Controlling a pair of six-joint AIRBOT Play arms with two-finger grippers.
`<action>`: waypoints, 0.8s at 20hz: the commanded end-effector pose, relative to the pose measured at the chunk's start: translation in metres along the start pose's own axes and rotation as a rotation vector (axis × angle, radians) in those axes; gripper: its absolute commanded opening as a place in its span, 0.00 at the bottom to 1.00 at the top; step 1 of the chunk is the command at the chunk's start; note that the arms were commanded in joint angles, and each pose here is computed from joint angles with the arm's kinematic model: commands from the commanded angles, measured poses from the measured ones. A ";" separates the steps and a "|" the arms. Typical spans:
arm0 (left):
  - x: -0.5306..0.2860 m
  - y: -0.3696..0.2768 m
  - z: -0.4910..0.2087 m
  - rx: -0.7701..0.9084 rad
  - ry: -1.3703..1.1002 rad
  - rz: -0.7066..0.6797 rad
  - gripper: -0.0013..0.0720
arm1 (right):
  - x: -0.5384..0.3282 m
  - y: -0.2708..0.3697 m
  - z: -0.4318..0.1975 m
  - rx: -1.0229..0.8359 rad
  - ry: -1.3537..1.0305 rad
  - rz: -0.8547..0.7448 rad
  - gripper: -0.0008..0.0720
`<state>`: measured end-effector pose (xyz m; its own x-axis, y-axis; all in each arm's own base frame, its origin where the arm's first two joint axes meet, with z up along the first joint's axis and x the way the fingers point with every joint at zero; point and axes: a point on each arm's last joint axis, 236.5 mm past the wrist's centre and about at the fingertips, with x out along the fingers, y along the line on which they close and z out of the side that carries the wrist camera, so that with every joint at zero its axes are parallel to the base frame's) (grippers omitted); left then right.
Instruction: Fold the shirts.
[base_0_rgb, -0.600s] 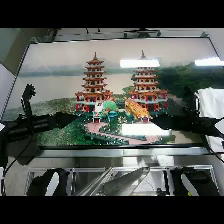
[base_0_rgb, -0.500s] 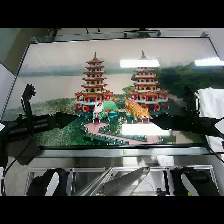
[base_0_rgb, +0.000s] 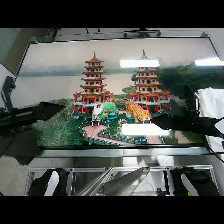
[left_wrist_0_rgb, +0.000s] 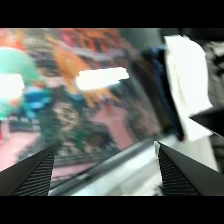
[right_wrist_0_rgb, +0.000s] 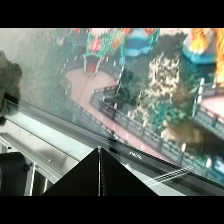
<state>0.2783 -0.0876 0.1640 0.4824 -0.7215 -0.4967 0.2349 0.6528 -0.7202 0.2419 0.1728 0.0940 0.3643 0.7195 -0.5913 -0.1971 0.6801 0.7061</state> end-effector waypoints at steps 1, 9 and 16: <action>-0.044 0.065 0.023 -0.122 -0.030 0.280 1.00 | 0.000 0.000 -0.001 0.001 0.002 0.000 0.04; -0.160 0.242 -0.048 -0.503 0.083 0.978 1.00 | 0.000 0.000 -0.001 0.001 0.002 0.001 0.03; -0.165 0.328 -0.067 -0.668 0.074 0.991 1.00 | 0.000 0.001 0.005 0.005 -0.020 0.003 0.03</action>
<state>0.2193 0.1981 0.0029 0.1718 -0.0442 -0.9841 -0.6681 0.7289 -0.1493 0.2420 0.1729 0.0940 0.3645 0.7196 -0.5910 -0.1968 0.6799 0.7064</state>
